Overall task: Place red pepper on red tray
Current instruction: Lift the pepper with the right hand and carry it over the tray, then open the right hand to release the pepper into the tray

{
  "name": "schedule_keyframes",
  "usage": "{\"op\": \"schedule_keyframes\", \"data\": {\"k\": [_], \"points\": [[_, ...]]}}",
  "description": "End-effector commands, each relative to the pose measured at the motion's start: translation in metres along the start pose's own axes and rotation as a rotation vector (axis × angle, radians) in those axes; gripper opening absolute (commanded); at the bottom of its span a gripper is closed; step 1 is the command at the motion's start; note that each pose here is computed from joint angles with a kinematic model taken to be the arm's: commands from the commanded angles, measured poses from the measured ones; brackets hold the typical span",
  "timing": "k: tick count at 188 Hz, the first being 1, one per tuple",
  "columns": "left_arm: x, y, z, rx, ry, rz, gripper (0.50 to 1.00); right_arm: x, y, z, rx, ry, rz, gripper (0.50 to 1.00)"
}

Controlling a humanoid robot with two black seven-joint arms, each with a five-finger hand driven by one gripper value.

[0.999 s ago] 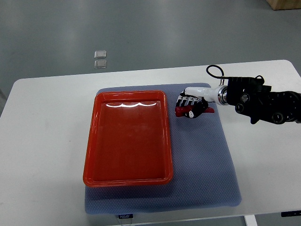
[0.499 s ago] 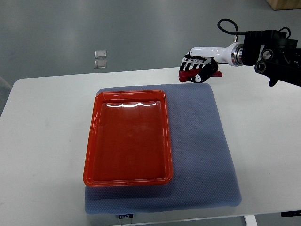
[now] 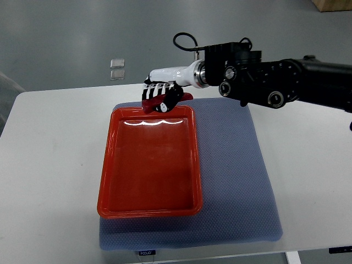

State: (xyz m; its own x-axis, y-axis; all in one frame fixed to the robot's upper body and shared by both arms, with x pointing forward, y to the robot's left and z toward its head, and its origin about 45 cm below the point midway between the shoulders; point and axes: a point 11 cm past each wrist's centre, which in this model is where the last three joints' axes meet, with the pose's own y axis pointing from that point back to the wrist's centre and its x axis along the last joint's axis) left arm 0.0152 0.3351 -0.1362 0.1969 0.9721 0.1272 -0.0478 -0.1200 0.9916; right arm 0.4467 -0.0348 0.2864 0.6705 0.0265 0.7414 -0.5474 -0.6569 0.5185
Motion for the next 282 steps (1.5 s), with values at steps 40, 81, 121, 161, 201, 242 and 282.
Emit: {"op": "schedule_keyframes", "data": {"k": [40,81,121,161,201,242,282], "points": [[-0.002,0.0,0.0,0.0,0.001,-0.006,1.0,-0.031,-0.019,0.048,-0.113,-0.077,0.01,0.5],[-0.002,0.0,0.0,0.0,0.001,-0.008,1.0,-0.05,-0.022,0.063,-0.131,-0.12,0.008,0.5],[-0.002,0.0,0.0,0.0,-0.002,-0.008,1.0,-0.057,-0.024,0.059,-0.096,-0.145,0.014,0.5],[-0.003,0.0,0.001,-0.002,-0.002,-0.009,1.0,-0.081,-0.028,0.056,-0.061,-0.174,0.001,0.5],[-0.003,0.0,0.001,-0.002,-0.002,-0.009,1.0,-0.105,-0.03,0.057,-0.045,-0.193,-0.029,0.5],[-0.002,0.0,0.001,-0.002,-0.001,-0.007,1.0,-0.115,-0.03,0.056,-0.031,-0.205,-0.035,0.537],[-0.002,0.0,0.001,-0.002,-0.002,-0.007,1.0,-0.116,-0.031,0.055,-0.024,-0.207,-0.037,0.629]]}}
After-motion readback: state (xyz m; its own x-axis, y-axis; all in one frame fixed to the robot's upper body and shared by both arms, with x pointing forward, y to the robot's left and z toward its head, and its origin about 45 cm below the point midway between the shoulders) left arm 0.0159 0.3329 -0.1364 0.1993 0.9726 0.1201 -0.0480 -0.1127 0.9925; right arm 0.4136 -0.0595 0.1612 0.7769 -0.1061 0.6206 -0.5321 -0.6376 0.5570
